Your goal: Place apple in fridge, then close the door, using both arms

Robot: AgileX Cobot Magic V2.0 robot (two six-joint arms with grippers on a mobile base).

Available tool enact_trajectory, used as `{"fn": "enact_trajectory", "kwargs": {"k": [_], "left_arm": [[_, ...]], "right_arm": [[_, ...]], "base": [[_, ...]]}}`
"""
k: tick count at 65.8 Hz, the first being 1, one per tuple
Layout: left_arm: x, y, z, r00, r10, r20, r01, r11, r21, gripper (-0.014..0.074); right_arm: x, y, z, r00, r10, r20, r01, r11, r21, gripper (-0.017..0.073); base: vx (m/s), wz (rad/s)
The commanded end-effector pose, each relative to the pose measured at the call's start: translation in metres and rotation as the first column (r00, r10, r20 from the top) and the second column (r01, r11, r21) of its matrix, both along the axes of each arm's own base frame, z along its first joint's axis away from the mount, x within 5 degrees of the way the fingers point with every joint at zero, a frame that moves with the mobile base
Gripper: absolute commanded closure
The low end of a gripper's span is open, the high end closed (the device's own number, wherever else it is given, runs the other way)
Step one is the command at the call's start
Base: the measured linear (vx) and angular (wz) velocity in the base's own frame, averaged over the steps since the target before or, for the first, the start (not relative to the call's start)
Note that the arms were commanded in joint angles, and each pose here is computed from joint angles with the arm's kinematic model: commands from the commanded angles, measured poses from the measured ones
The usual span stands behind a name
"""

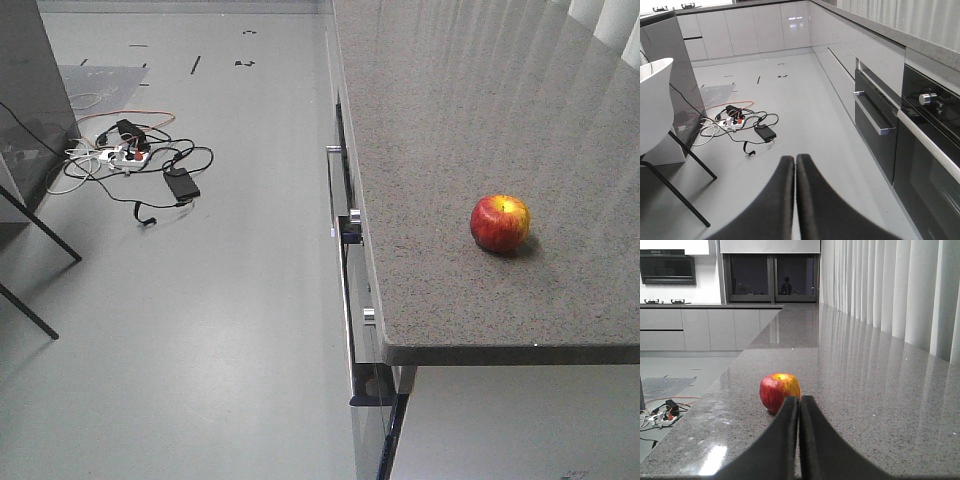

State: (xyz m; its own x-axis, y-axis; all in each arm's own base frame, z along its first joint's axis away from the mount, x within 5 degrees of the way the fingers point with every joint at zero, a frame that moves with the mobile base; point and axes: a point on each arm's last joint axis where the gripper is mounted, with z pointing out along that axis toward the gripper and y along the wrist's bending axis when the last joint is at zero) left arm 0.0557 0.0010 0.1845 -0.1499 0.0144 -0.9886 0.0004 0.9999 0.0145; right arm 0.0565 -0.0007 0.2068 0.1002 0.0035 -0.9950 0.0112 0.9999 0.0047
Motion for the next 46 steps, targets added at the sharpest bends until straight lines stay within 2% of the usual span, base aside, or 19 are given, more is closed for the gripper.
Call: {"fn": "enact_trajectory", "kwargs": {"k": [1, 46], "left_arm": [[0.0008, -0.0007, 0.0018, 0.998, -0.006, 0.064, 0.006, 1.0, -0.008, 0.06], [0.0008, -0.0007, 0.0018, 0.998, -0.006, 0.064, 0.006, 1.0, -0.008, 0.06]], "right_arm": [[-0.0011, -0.0002, 0.004, 0.997, -0.004, 0.073, 0.005, 1.0, -0.016, 0.0561], [-0.0011, -0.0002, 0.004, 0.997, -0.004, 0.073, 0.005, 1.0, -0.016, 0.0561]], "base": [[0.0, 0.0], [0.0, 0.0]]}}
